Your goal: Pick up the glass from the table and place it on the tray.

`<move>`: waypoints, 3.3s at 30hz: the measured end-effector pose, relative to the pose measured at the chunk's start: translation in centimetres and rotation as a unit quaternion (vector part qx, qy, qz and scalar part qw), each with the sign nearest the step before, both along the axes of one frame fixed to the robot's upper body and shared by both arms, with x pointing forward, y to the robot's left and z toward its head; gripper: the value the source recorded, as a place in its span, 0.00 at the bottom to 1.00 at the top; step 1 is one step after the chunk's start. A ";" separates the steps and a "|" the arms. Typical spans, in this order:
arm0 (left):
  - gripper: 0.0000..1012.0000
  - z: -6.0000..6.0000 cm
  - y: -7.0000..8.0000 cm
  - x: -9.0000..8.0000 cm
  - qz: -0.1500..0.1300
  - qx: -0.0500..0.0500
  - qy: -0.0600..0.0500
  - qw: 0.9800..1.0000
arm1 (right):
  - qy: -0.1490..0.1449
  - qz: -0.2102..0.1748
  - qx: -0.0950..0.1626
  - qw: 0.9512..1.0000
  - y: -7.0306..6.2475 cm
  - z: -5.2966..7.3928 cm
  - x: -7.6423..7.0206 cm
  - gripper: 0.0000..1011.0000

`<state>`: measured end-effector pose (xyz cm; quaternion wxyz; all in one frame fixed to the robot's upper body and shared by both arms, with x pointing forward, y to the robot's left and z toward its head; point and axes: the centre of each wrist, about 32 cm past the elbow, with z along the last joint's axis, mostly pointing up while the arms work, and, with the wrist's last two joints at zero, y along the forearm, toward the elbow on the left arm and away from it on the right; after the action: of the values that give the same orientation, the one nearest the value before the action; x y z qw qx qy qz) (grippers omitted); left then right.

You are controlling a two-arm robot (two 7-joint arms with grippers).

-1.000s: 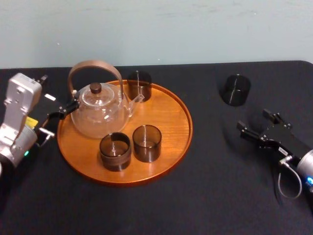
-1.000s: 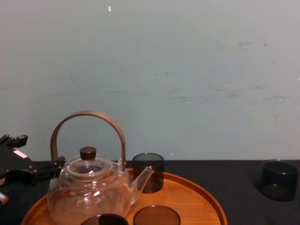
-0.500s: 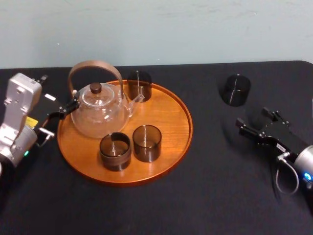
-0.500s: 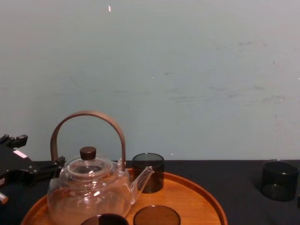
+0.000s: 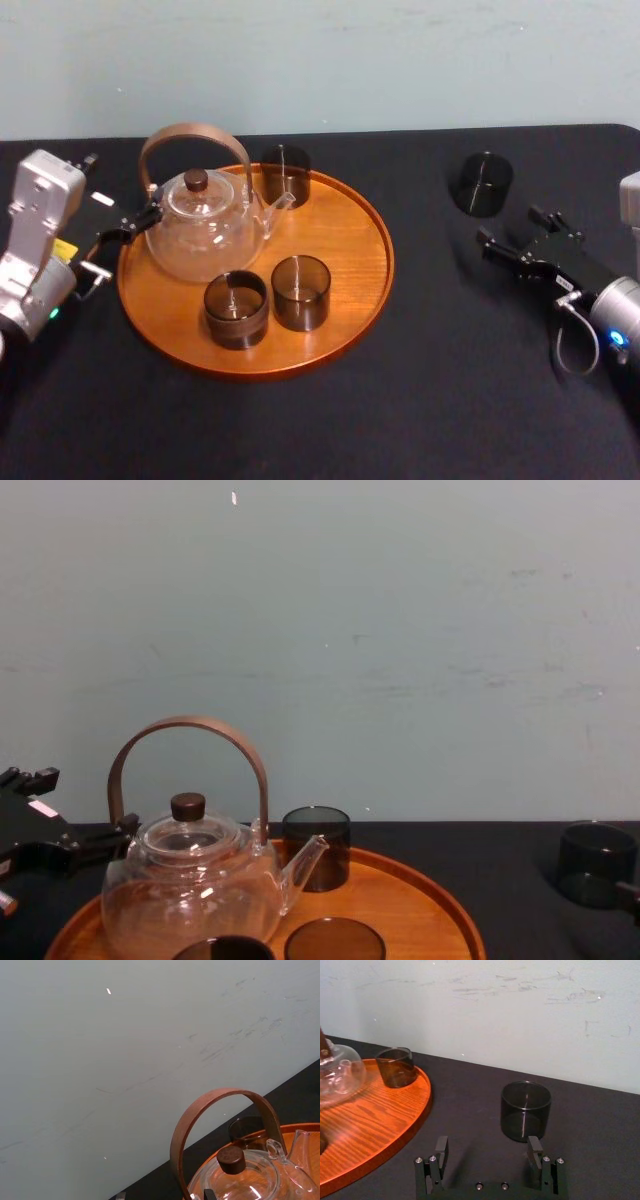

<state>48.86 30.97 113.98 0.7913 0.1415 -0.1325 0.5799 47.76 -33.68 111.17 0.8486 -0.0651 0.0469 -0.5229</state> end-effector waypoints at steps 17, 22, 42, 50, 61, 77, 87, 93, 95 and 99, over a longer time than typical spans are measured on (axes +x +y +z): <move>1.00 0.0 0.0 0.0 0.000 0.000 0.000 1.000 | 0.006 -0.028 -0.009 1.000 -1.3 0.3 2.7 0.99; 1.00 0.0 0.0 0.0 0.000 0.000 0.000 1.000 | 0.010 -0.034 -0.002 0.999 -1.5 0.2 3.8 0.99; 1.00 0.0 0.0 0.0 0.000 0.000 0.000 1.000 | 0.034 -0.033 0.032 0.998 -1.0 -0.5 7.1 0.99; 1.00 0.0 0.0 0.0 0.000 0.000 0.000 1.000 | 0.041 -0.024 0.020 0.999 -0.5 -0.5 7.9 0.99; 1.00 0.0 0.0 0.0 0.000 0.000 0.000 1.000 | 0.045 -0.021 0.009 0.999 0.1 -0.4 8.8 0.99; 1.00 0.0 0.0 0.0 0.000 0.000 0.000 1.000 | 0.048 -0.025 0.006 0.999 0.5 -0.4 9.0 0.99; 1.00 0.0 0.0 0.0 0.000 0.000 0.000 1.000 | 0.052 -0.029 0.006 0.998 0.6 -0.2 9.5 0.99; 1.00 0.0 0.0 0.0 0.000 0.000 0.000 1.000 | 0.057 -0.037 0.006 0.998 0.7 -0.2 10.1 0.99; 1.00 0.0 0.0 0.0 0.000 0.000 0.000 1.000 | 0.058 -0.039 0.007 0.998 0.7 -0.2 10.2 0.99; 1.00 0.0 0.0 0.0 0.000 0.000 0.000 1.000 | 0.060 -0.042 0.006 0.997 0.7 -0.2 10.3 0.99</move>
<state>48.86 30.97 113.98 0.7913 0.1415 -0.1325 0.5799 58.04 -32.97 111.00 0.8219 -0.0893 0.1035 -0.5529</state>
